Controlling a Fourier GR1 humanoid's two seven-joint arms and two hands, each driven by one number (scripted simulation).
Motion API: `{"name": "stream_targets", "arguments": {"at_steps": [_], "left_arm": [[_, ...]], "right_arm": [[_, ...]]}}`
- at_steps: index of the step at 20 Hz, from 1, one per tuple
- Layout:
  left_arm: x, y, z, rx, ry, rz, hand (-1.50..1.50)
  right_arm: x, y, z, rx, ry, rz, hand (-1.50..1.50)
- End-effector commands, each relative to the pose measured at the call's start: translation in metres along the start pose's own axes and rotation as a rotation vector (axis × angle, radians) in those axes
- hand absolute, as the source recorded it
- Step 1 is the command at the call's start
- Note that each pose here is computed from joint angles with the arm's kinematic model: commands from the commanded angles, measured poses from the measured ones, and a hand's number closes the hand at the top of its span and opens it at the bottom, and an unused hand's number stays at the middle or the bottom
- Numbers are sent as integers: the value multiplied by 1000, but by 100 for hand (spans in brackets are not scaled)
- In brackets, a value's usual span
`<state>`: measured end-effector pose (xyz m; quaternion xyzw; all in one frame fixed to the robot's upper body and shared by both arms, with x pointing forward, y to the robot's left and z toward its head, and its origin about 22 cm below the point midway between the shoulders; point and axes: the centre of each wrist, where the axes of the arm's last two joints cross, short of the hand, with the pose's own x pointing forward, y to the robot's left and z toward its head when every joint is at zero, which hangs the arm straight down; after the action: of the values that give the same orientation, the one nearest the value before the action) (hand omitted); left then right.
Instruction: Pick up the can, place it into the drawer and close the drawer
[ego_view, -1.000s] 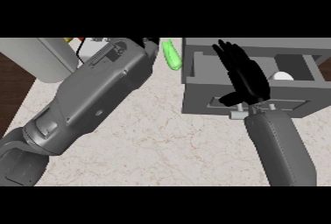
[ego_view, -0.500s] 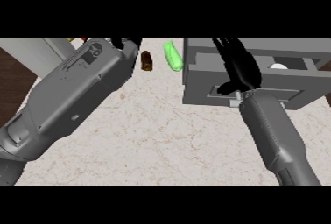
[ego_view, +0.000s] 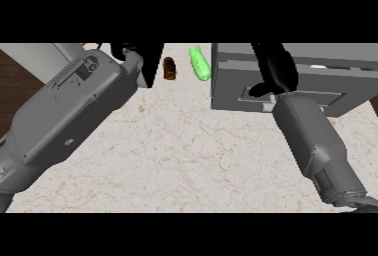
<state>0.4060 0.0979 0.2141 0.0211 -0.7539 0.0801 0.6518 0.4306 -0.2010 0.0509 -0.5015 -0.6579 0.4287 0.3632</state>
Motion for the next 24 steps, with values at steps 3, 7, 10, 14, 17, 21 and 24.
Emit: {"name": "stream_targets", "arguments": {"at_steps": [3, 7, 10, 14, 17, 21, 24], "left_arm": [[-7, 17, 8, -12, 3, -15, -150], [14, 12, 9, -31, -25, -28, -150], [27, 8, 7, -17, -41, 2, -150], [22, 23, 6, -24, -28, -8, -150], [5, 13, 21, -42, -15, -5, -150], [9, 9, 22, -50, -10, -7, -150], [13, 23, 19, -47, -18, -3, -150]], "right_arm": [[1, 6, -8, -36, 49, 13, -150], [2, -15, -32, -81, 63, 27, -150], [1, -23, -40, -90, 59, 44, -150], [4, -37, -55, -102, 88, 45, -150], [-9, -44, -57, -97, 102, 60, -150], [-1, -44, -60, -55, 35, 7, -150], [12, -53, -70, -40, 22, -190, -150]]}}
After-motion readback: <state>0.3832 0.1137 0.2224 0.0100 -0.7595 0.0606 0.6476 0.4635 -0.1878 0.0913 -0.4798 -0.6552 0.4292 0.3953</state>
